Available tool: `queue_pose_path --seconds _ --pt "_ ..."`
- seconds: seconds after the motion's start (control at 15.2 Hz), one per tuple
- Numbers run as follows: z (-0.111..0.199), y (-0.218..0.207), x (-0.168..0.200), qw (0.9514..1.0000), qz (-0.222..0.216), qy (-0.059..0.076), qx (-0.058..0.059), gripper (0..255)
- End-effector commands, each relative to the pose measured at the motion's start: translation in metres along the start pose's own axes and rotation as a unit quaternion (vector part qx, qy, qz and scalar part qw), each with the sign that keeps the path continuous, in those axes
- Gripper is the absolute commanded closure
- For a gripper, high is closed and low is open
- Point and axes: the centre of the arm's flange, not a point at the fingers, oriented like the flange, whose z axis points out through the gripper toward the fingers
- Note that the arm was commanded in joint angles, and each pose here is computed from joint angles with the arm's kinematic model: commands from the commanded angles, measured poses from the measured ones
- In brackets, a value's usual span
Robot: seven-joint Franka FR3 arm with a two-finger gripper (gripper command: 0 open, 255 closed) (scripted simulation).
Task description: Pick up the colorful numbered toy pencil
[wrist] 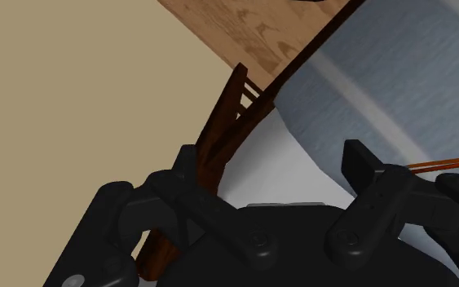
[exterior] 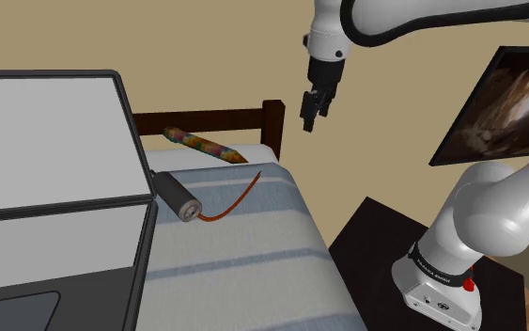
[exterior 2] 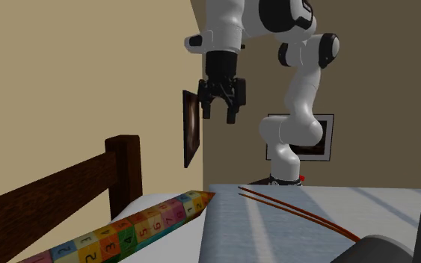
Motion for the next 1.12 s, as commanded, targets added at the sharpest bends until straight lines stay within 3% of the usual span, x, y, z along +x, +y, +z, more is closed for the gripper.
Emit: queue_pose_path --seconds 0.0,1.06 --pt "0.006 -0.011 0.023 1.0000 -0.006 0.001 0.003 0" --pt "0.045 -0.103 0.203 0.9982 -0.054 0.010 0.025 0"
